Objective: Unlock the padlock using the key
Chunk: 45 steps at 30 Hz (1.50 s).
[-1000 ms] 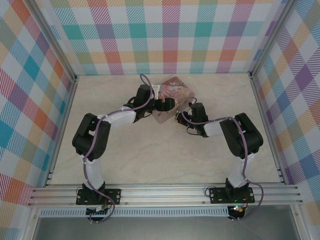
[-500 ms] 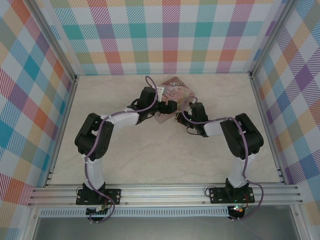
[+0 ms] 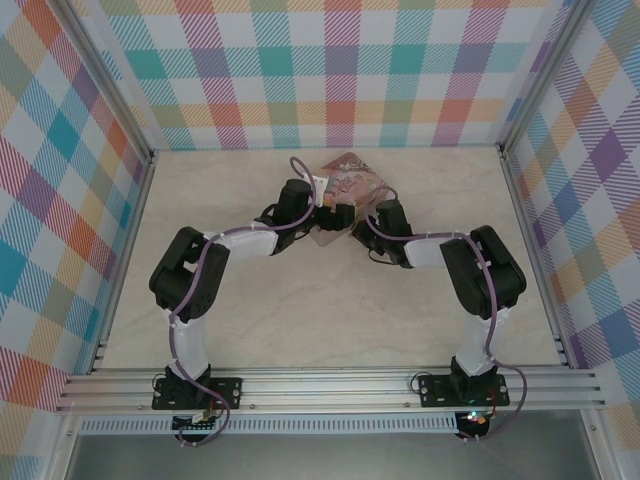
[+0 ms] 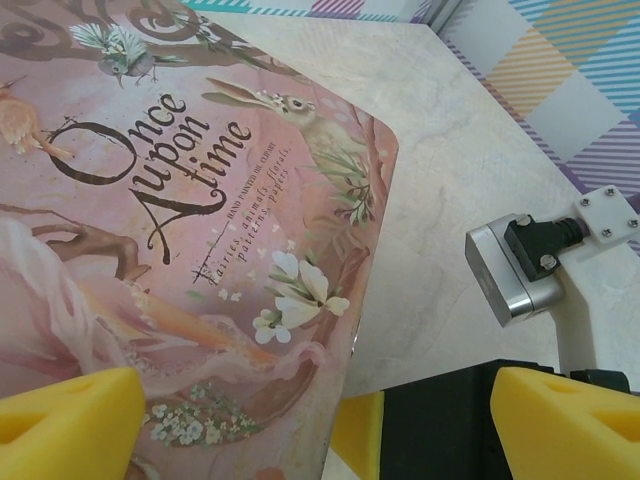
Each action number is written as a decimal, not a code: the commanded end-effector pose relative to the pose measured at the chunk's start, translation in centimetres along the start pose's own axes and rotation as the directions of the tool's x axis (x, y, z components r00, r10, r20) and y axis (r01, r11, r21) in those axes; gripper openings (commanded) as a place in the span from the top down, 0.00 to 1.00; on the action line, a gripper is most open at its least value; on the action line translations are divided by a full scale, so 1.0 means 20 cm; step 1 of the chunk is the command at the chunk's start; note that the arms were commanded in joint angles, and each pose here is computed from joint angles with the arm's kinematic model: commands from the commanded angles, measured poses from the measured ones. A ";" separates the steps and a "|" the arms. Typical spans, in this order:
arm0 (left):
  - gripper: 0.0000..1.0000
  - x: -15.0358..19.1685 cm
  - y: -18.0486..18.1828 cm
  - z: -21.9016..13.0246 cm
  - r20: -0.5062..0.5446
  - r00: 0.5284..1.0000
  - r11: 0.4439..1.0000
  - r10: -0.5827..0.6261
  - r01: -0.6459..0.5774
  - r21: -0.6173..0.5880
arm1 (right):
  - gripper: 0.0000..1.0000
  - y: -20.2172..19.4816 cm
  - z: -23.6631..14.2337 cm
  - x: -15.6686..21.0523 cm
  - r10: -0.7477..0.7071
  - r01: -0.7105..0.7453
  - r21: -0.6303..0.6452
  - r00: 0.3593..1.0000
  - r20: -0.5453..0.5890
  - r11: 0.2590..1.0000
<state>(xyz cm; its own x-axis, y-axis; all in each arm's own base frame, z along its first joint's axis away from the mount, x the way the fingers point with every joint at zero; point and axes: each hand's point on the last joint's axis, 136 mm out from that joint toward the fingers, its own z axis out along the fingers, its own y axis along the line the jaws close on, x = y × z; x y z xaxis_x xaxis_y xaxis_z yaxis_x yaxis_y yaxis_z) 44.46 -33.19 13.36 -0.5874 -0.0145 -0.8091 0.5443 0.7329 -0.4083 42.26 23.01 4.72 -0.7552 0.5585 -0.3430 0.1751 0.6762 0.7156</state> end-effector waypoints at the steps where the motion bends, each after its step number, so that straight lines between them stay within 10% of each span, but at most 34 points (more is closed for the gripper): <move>1: 0.10 0.34 0.09 0.01 -0.194 0.977 0.994 -0.093 0.082 -0.066 | 0.96 0.11 -0.02 -0.14 0.035 -0.031 -0.043 0.995 0.093 0.999; 28: 0.10 0.36 0.10 0.00 -0.186 0.976 0.992 -0.113 0.102 -0.068 | 0.96 0.03 -0.08 -0.32 0.010 -0.017 0.064 0.994 0.112 0.998; 45: 0.01 -0.29 -0.21 -0.43 0.054 0.990 0.988 -0.130 0.125 0.094 | 0.94 0.16 -0.56 0.09 -0.317 0.291 -0.172 0.937 -0.150 0.941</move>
<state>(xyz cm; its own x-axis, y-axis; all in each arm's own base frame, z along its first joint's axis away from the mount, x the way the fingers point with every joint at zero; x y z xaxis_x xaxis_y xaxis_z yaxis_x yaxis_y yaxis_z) 41.27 -31.59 19.08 -0.6570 -0.0861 -0.7490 0.5024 0.6907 -0.5201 37.83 19.48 13.84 -0.7824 0.3516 -0.5140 -0.0852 0.7572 0.6477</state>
